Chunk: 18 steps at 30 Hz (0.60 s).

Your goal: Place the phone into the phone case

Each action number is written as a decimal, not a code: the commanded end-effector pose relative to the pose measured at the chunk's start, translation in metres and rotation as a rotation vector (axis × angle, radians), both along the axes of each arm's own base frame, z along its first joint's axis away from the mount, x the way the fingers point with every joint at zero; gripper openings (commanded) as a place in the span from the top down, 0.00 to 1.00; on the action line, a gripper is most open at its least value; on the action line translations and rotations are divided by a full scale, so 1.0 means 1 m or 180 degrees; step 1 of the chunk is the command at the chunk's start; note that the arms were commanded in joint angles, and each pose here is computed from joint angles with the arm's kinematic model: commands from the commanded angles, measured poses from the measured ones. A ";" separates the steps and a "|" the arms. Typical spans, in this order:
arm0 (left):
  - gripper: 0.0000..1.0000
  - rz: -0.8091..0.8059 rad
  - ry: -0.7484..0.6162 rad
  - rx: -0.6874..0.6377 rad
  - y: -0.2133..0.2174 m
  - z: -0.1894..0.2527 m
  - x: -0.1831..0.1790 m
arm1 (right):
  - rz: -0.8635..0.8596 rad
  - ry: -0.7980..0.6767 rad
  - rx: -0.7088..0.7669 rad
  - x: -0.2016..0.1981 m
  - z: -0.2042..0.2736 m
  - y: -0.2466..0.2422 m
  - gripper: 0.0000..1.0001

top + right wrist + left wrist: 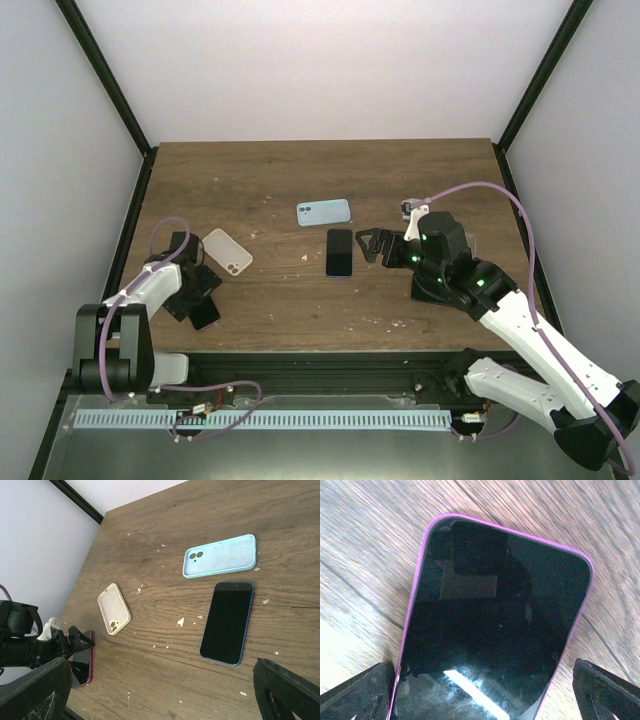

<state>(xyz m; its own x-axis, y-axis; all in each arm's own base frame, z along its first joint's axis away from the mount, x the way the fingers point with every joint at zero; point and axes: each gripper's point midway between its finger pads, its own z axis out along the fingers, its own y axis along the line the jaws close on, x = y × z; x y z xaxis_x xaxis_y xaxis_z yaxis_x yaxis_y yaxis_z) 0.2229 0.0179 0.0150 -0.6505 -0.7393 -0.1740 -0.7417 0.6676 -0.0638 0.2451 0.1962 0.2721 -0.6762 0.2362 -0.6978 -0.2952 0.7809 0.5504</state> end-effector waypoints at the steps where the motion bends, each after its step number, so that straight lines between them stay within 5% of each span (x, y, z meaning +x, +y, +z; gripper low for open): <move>1: 0.03 -0.0149 0.0046 -0.0299 -0.035 -0.007 0.000 | 0.0021 -0.0104 0.0009 0.005 0.010 0.005 0.00; 18: 0.05 -0.0030 0.0416 0.0035 -0.030 -0.006 -0.001 | 0.0056 -0.0033 0.0038 0.007 0.005 0.010 0.00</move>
<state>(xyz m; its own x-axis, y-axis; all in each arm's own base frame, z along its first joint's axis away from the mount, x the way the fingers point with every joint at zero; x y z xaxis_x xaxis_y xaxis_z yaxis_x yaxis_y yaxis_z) 0.2278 -0.0142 0.0128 -0.6868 -0.7177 -0.1149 -0.7218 0.6920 -0.0078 0.2506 0.2008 0.2622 -0.6947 0.2238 -0.6836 -0.2819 0.7897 0.5449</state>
